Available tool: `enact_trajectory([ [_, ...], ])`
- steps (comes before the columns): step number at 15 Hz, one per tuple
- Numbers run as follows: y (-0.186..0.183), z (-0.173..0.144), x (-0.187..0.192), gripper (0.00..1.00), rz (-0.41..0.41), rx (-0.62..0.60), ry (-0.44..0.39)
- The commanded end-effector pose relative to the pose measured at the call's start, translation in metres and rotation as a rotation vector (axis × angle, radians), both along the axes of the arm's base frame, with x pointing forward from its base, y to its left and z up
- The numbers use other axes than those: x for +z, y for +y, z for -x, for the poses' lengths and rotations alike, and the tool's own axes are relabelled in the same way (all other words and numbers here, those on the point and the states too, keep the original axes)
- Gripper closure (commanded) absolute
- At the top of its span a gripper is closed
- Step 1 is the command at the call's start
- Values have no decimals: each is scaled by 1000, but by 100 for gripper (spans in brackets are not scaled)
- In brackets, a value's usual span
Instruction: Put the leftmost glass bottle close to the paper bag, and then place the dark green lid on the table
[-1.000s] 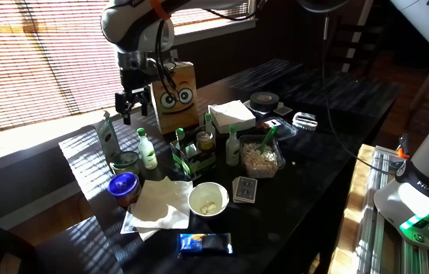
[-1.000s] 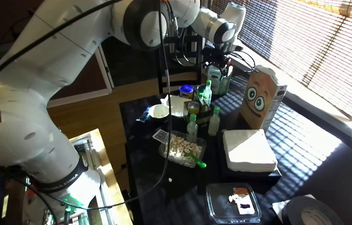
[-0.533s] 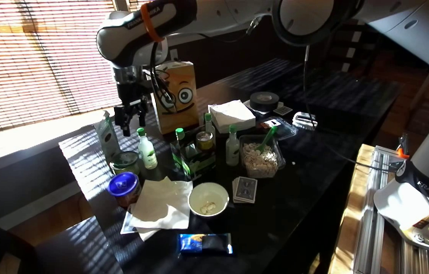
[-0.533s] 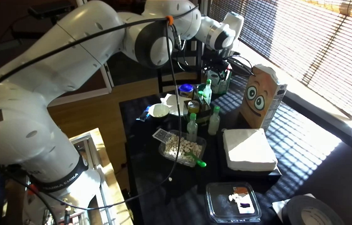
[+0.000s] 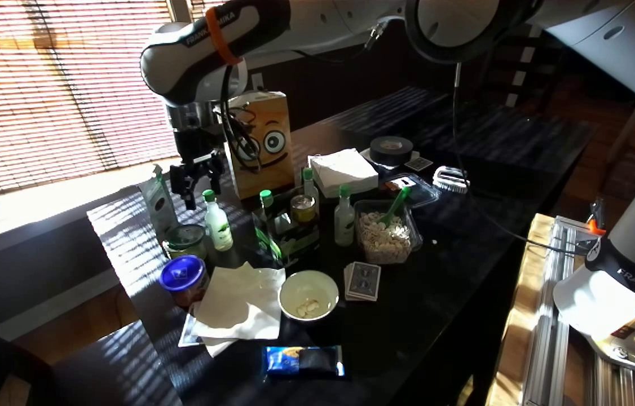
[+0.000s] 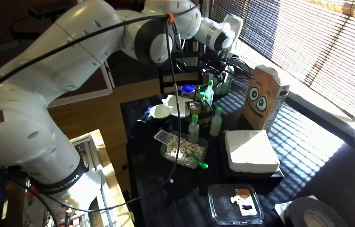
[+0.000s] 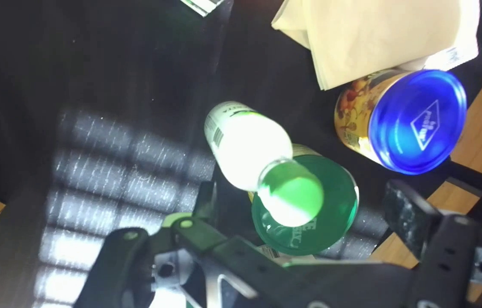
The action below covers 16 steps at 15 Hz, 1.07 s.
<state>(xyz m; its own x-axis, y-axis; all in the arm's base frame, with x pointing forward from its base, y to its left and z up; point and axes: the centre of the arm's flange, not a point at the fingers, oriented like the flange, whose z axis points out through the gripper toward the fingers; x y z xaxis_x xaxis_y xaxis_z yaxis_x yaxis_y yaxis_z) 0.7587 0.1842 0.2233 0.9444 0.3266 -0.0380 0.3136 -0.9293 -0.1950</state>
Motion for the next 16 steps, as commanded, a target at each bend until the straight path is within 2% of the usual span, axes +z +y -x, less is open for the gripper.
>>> enact_trajectory([
  [1, 13, 26, 11, 0, 26, -22, 43],
  [3, 17, 27, 10, 4, 43, -36, 29],
  [9, 12, 28, 10, 8, 120, -121, 18],
  [11, 10, 28, 5, 16, 142, -131, 21],
  [13, 8, 28, 1, 31, 163, -143, 19],
  [14, 8, 29, 1, 46, 169, -145, 13],
  [16, 9, 29, 0, 61, 173, -148, -1],
])
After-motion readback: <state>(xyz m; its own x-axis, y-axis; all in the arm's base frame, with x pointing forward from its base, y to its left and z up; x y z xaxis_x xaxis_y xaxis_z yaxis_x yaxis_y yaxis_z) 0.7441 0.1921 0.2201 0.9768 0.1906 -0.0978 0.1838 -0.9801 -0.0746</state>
